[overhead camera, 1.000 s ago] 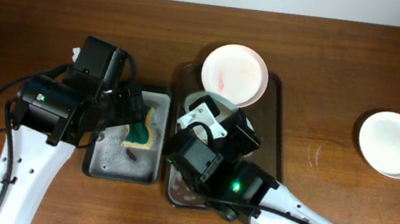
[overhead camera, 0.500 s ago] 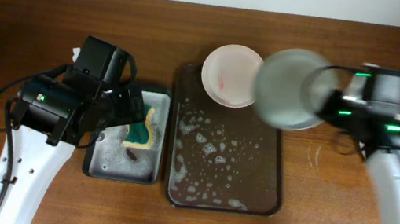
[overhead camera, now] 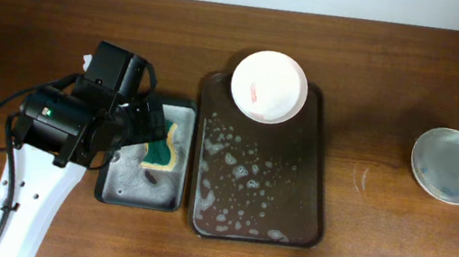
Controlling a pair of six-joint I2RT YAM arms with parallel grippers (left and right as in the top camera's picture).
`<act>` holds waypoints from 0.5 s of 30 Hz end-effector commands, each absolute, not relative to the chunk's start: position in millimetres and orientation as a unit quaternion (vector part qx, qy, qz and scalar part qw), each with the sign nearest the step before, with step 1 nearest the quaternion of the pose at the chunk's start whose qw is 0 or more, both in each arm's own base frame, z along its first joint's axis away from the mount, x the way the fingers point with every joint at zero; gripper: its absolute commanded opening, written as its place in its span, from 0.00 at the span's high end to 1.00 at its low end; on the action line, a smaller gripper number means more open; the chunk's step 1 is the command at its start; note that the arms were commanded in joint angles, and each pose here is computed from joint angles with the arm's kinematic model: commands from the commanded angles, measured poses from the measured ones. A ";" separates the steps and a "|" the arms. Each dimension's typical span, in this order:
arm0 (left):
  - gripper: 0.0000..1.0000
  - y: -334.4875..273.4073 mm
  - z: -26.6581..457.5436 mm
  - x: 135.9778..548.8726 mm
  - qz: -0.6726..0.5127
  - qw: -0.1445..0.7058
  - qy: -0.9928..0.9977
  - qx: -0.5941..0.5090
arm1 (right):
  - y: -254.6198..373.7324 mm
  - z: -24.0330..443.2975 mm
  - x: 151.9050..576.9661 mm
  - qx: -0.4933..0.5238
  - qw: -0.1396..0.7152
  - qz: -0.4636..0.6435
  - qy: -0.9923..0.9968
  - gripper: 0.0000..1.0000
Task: Clean dirty plates on tray and stack at the side
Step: 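Stack the green plate onto the cream plate at right, then drag the pink plate to the tray center with the right gripper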
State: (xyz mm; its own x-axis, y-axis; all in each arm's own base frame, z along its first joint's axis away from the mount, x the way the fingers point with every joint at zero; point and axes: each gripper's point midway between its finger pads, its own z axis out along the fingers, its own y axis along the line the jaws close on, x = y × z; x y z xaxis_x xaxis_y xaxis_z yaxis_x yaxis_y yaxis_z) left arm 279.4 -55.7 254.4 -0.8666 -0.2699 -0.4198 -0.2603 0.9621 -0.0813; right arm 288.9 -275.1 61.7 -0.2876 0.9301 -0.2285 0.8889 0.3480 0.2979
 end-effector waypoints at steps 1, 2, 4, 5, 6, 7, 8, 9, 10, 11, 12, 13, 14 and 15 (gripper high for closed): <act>0.01 -55.2 258.4 278.0 -0.015 0.226 0.964 -0.139 | -258.9 100.5 328.3 0.489 0.244 0.111 0.830 0.45; 0.01 -55.2 258.4 278.0 -0.015 0.226 0.964 -0.139 | -240.9 124.1 347.5 0.450 0.268 0.146 0.839 0.44; 0.00 -55.2 258.4 278.0 -0.015 0.226 0.964 -0.139 | -199.0 163.5 370.7 0.370 0.288 0.166 0.868 0.43; 0.00 -55.2 258.4 278.0 -0.015 0.226 0.964 -0.139 | -165.8 182.0 383.1 0.303 0.297 0.165 0.890 0.43; 0.01 -55.2 258.4 278.0 -0.015 0.226 0.964 -0.139 | -134.4 192.4 391.4 0.244 0.300 0.168 0.907 0.43; 0.00 -55.2 258.4 278.0 -0.015 0.226 0.964 -0.139 | -95.9 197.5 398.4 0.186 0.296 0.175 0.921 0.43; 0.01 -55.2 258.4 278.0 -0.015 0.226 0.964 -0.139 | -61.1 196.6 403.2 0.137 0.286 0.180 0.931 0.42; 0.01 -55.2 258.4 278.0 -0.015 0.226 0.964 -0.139 | -22.6 186.3 407.1 0.090 0.267 0.164 0.945 0.42; 0.00 -55.2 258.4 278.0 -0.015 0.226 0.964 -0.139 | -1.8 176.5 410.1 0.062 0.256 0.139 0.954 0.42; 0.01 -55.2 258.4 278.0 -0.015 0.226 0.964 -0.139 | 21.4 161.6 416.4 0.030 0.248 0.105 0.963 0.42; 0.00 -55.2 258.4 278.0 -0.015 0.226 0.964 -0.139 | 33.6 153.0 421.5 0.013 0.246 0.090 0.965 0.42; 0.01 -55.2 258.4 278.0 -0.015 0.226 0.964 -0.139 | 51.0 137.1 432.4 -0.011 0.246 0.064 0.967 0.42; 0.01 -55.2 258.4 278.0 -0.015 0.226 0.964 -0.139 | 59.0 126.3 440.0 -0.021 0.248 0.048 0.967 0.42; 0.01 -55.2 258.4 278.0 -0.015 0.226 0.964 -0.139 | 66.3 109.7 452.8 -0.030 0.253 0.030 0.967 0.42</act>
State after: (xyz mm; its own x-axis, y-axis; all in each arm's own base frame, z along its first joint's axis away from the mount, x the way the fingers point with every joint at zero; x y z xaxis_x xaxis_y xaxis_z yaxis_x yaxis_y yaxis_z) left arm 279.4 -55.7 254.4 -0.8666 -0.2699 -0.4198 -0.2603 0.9621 -0.0813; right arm 435.0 69.1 155.0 -0.8611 0.0319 -0.5075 -0.0977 0.9691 0.2266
